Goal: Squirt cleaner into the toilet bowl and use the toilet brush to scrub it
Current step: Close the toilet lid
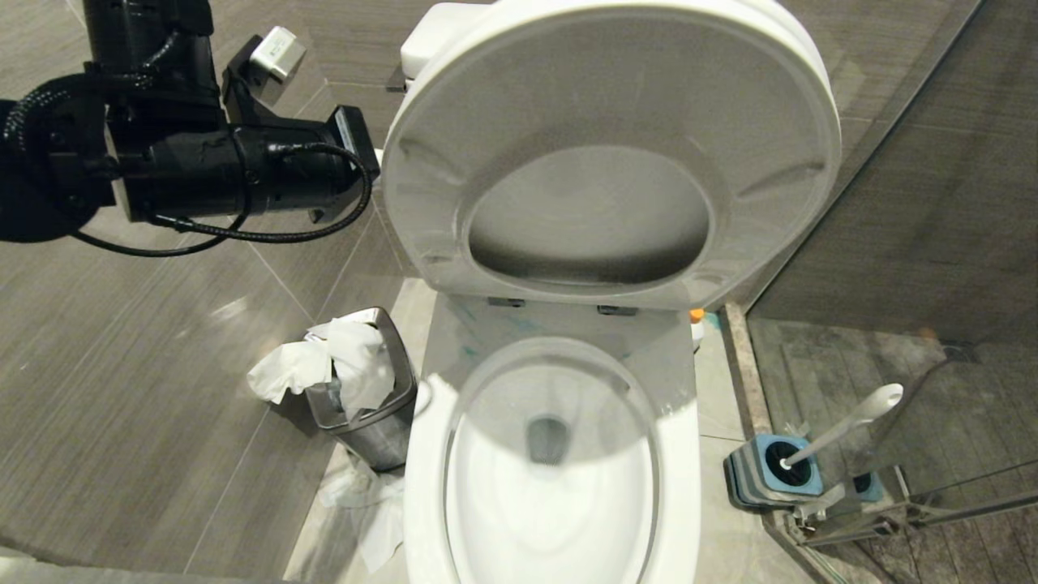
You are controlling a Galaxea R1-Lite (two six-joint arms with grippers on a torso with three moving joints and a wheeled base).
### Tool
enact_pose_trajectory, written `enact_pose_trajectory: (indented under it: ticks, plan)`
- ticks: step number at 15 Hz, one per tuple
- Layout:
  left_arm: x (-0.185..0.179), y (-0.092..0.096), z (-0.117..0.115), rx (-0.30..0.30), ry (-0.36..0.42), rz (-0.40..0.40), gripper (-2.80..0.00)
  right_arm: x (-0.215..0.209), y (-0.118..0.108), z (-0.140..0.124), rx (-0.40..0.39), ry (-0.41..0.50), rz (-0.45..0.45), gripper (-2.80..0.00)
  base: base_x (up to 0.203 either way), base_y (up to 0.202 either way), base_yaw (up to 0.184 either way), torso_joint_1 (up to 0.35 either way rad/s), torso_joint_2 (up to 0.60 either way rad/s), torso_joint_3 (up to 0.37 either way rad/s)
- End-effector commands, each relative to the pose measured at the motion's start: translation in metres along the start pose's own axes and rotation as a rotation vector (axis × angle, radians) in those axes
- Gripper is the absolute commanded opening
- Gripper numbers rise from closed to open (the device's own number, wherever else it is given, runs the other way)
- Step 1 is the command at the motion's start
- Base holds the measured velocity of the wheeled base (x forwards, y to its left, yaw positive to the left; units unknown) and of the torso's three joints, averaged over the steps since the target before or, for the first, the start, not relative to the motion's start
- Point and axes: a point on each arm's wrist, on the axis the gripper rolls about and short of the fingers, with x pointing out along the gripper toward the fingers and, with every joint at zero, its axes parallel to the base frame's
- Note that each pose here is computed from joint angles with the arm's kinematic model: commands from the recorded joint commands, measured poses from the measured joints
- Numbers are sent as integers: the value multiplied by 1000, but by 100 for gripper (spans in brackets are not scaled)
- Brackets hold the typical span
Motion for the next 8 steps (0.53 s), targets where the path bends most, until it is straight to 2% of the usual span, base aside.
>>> enact_pose_trajectory:
  ticks: [1,8]
  plan:
    - [-22,-6,-9,-58,120,57,-280,0,0,0,-1,-1,1,-280,0,0,0,0,0,0]
    - [-47,-8,-21,-119,249,154,-280,0,0,0,-1,-1,1,-280,0,0,0,0,0,0]
